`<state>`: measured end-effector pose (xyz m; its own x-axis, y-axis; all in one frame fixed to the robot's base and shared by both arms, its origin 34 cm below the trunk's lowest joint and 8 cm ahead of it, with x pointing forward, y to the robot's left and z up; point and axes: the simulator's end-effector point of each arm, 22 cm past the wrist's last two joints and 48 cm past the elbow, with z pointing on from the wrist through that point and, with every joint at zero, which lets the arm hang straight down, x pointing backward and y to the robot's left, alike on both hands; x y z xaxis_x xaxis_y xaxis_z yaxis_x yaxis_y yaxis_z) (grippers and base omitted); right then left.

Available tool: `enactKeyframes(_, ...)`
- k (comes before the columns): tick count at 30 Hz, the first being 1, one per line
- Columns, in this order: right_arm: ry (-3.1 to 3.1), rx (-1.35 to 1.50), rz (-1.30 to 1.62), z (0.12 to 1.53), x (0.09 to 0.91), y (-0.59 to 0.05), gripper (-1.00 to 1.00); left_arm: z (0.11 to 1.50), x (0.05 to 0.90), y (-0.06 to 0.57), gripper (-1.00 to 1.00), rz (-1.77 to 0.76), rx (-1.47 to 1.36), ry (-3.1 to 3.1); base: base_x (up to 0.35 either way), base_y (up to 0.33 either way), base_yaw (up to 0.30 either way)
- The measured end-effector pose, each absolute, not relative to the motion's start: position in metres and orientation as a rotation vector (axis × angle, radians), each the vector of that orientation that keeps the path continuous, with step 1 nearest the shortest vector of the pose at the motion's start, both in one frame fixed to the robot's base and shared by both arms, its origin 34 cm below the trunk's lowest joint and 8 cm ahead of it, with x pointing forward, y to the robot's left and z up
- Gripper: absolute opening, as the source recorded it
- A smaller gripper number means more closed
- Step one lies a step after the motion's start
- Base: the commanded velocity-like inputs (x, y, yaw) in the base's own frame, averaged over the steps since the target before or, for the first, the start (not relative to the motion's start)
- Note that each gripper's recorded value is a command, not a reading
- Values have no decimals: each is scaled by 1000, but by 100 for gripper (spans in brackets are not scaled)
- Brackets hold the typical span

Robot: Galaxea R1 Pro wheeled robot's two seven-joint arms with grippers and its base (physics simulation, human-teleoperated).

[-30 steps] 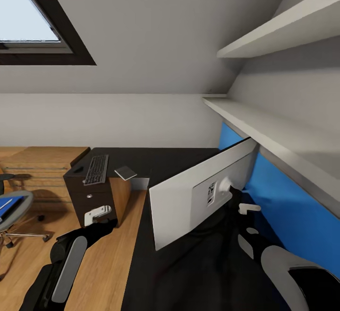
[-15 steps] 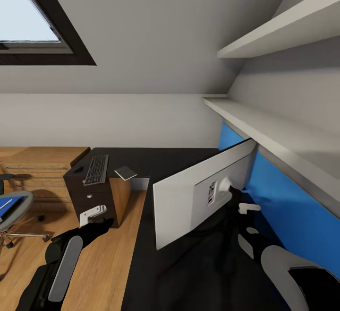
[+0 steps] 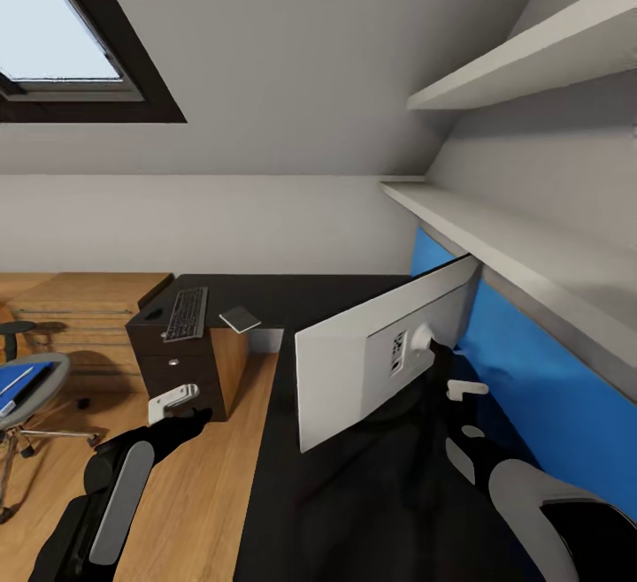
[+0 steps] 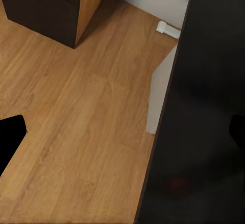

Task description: In the bedroom, organize the workspace by keeping the computer under the desk, ensuring the monitor is on the desk, placing the keyboard on the desk next to the monitor, placing the mouse on the desk next to the keyboard, moving the folder from the swivel chair onto the desk next to the mouse, stacking the notebook on top of the folder with the pen on top of the notebook, and positioning the swivel chair next to the desk.

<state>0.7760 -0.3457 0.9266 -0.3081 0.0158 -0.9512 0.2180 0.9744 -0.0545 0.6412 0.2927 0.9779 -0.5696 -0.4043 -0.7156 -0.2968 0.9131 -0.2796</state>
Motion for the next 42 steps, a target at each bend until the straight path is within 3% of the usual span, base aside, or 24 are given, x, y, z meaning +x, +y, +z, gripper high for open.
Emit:
enactKeyframes(21,1856,165,-195,931,778,-341,100,977,641,292,100,-163,-496,2218,-303,127,0)
enactKeyframes(33,1626,177,-150,1009,807,-328,100,977,641,287,100,-170,-484,2223,-299,99,0)
enactKeyframes(42,1682,225,-184,1021,771,-326,100,976,642,277,100,-173,-456,2231,-238,14,0)
